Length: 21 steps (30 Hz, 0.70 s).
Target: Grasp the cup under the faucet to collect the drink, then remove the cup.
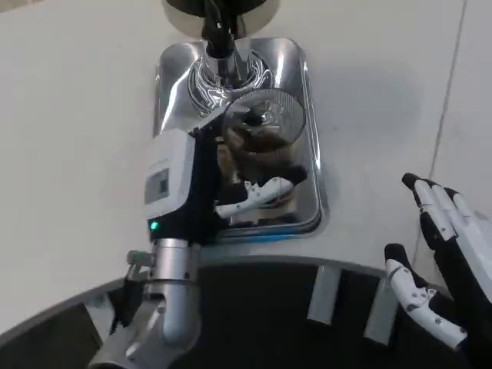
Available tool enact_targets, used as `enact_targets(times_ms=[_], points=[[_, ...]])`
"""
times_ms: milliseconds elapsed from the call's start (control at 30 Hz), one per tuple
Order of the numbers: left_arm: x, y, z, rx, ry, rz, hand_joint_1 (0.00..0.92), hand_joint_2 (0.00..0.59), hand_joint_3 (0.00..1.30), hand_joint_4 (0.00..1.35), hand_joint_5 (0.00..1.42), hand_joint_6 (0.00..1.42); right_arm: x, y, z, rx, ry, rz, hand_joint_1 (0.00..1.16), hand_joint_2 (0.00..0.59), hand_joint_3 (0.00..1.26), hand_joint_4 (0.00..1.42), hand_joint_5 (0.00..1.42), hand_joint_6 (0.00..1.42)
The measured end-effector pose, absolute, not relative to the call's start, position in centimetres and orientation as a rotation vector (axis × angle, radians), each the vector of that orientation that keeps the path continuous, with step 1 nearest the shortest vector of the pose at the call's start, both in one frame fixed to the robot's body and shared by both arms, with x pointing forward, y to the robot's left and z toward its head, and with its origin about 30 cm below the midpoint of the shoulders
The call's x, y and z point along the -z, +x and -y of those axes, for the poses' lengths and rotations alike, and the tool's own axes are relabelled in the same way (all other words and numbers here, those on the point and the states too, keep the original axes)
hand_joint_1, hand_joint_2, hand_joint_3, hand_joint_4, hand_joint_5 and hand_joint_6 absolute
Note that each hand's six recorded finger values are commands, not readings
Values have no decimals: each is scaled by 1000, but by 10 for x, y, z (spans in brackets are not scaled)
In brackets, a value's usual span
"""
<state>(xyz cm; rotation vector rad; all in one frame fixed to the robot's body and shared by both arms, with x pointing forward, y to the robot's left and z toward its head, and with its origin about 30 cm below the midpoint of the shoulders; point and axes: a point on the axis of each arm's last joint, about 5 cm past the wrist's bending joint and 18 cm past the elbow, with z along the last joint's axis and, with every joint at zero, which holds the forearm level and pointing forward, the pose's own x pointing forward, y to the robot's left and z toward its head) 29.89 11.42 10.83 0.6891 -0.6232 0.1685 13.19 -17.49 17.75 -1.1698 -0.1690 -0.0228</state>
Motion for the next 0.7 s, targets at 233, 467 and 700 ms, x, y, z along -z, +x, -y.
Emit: enact_targets(times_ms=[233,467,700], points=[[-104,289,-128,-187,685,634,662,94,1105,1173,1342,1424,-178,132,174,20,-1171,188,61,555,0,0,0,53],[-104,279,-133,-181,658,657,660,89,1111,1172,1342,1424,-179,136,175,12,-1189,204,60,555,0,0,0,49],[-105,266,-136,-162,636,691,660,88,1115,1172,1341,1424,-178,142,176,-4,-1191,207,59,555,0,0,0,39]])
